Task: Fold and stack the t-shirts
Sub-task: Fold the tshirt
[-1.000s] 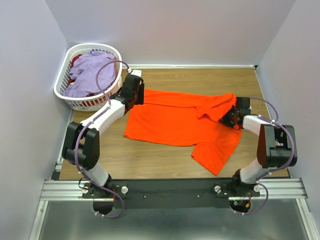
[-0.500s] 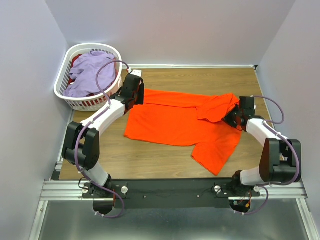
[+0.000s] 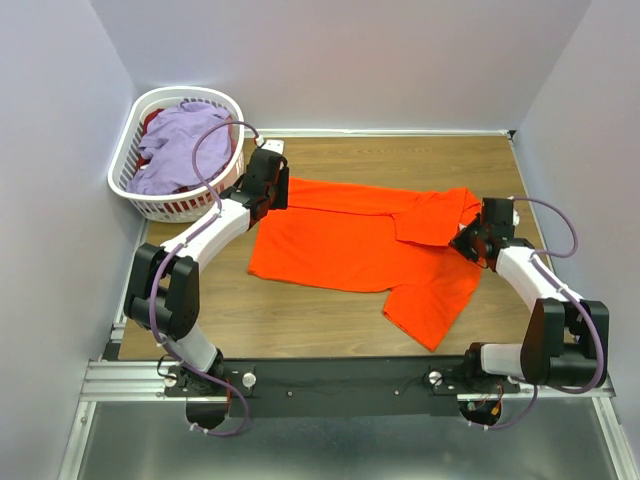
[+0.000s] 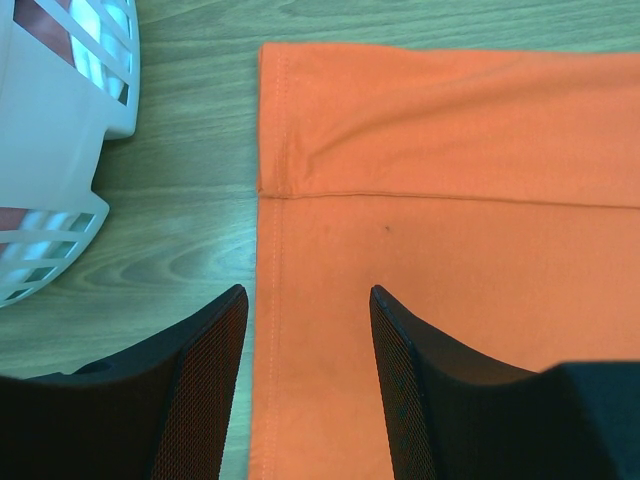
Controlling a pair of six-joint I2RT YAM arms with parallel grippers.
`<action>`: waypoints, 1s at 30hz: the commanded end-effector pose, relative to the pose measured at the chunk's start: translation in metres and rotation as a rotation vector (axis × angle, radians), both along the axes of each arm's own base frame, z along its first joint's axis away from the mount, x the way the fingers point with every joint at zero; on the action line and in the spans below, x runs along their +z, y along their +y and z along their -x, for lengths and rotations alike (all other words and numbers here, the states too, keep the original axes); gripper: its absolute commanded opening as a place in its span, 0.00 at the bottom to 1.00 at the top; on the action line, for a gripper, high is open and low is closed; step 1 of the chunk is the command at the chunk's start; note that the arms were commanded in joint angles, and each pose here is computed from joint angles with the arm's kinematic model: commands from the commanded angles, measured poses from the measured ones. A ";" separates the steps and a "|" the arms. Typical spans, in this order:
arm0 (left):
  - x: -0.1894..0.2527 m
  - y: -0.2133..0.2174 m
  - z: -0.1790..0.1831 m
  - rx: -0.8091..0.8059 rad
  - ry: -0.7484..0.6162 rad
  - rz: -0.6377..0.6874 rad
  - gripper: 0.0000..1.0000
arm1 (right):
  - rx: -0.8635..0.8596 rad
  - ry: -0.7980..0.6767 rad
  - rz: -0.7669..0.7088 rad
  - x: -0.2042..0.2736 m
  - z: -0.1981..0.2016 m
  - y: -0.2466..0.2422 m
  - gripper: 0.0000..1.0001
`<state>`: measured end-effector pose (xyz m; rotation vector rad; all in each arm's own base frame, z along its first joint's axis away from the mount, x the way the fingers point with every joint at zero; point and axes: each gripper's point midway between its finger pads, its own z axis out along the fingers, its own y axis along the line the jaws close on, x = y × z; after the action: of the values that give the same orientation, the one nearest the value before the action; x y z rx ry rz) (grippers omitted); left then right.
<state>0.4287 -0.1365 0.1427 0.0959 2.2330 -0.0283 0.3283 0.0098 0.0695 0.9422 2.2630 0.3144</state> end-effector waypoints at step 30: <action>0.018 -0.003 0.000 -0.009 -0.036 0.007 0.61 | 0.233 -0.002 0.125 0.014 0.002 0.010 0.39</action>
<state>0.4276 -0.1361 0.1416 0.0973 2.2391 -0.0258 0.3043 0.0067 0.0453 0.8574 2.4023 0.2247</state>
